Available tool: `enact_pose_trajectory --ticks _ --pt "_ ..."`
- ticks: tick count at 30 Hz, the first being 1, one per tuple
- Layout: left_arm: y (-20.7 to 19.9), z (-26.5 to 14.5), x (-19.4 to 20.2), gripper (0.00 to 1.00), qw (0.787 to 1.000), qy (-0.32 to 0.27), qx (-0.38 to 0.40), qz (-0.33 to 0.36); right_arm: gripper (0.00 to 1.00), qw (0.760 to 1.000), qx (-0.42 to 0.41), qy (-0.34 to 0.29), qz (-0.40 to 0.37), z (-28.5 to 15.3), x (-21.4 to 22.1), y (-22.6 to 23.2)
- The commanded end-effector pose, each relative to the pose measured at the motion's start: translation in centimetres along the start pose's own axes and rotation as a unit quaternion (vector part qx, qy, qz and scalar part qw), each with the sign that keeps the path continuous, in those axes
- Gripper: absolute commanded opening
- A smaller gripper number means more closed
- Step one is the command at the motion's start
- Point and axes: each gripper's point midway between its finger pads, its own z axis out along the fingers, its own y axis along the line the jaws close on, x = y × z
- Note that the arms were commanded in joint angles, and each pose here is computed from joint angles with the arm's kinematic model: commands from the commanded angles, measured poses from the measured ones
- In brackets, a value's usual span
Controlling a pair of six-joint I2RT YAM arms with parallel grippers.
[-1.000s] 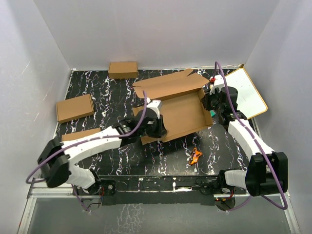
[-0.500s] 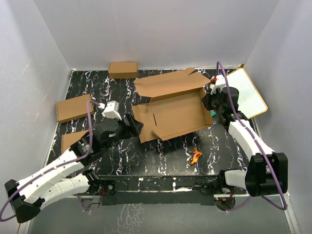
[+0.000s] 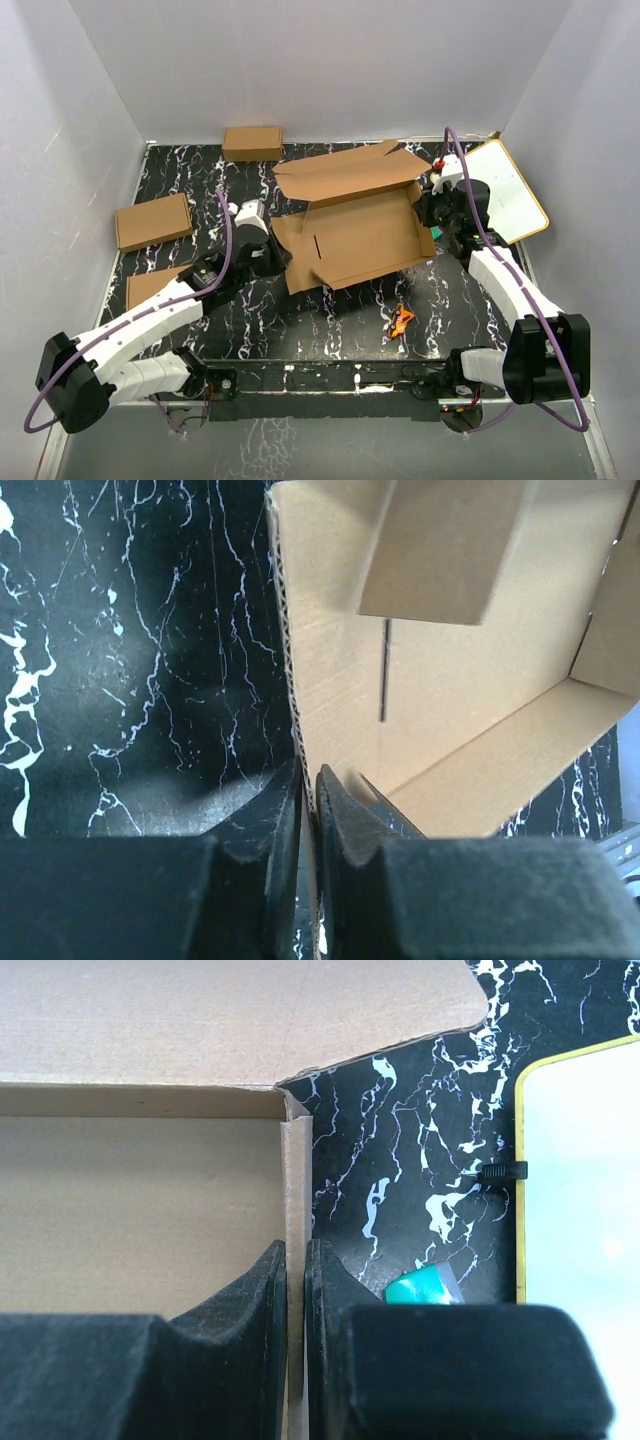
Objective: Fold the paper box
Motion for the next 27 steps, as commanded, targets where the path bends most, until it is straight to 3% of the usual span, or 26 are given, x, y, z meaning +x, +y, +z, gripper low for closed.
enact_pose_trajectory --ticks 1,4,17,27 --pt "-3.2 -0.6 -2.3 0.05 0.998 -0.018 0.052 -0.007 0.08 0.998 -0.004 -0.068 -0.011 -0.5 -3.5 0.2" --pt "-4.0 -0.7 -2.6 0.0 0.998 -0.018 0.068 -0.008 0.08 0.998 0.001 -0.069 -0.01 -0.5 -3.2 0.0" --pt "-7.0 1.6 -1.6 0.0 0.994 0.032 0.105 0.005 0.08 0.999 -0.011 -0.053 0.005 0.6 -0.8 0.8" --pt "-5.7 4.3 0.8 0.02 0.995 0.057 0.083 0.012 0.08 1.0 -0.02 -0.009 0.01 2.0 2.6 1.0"
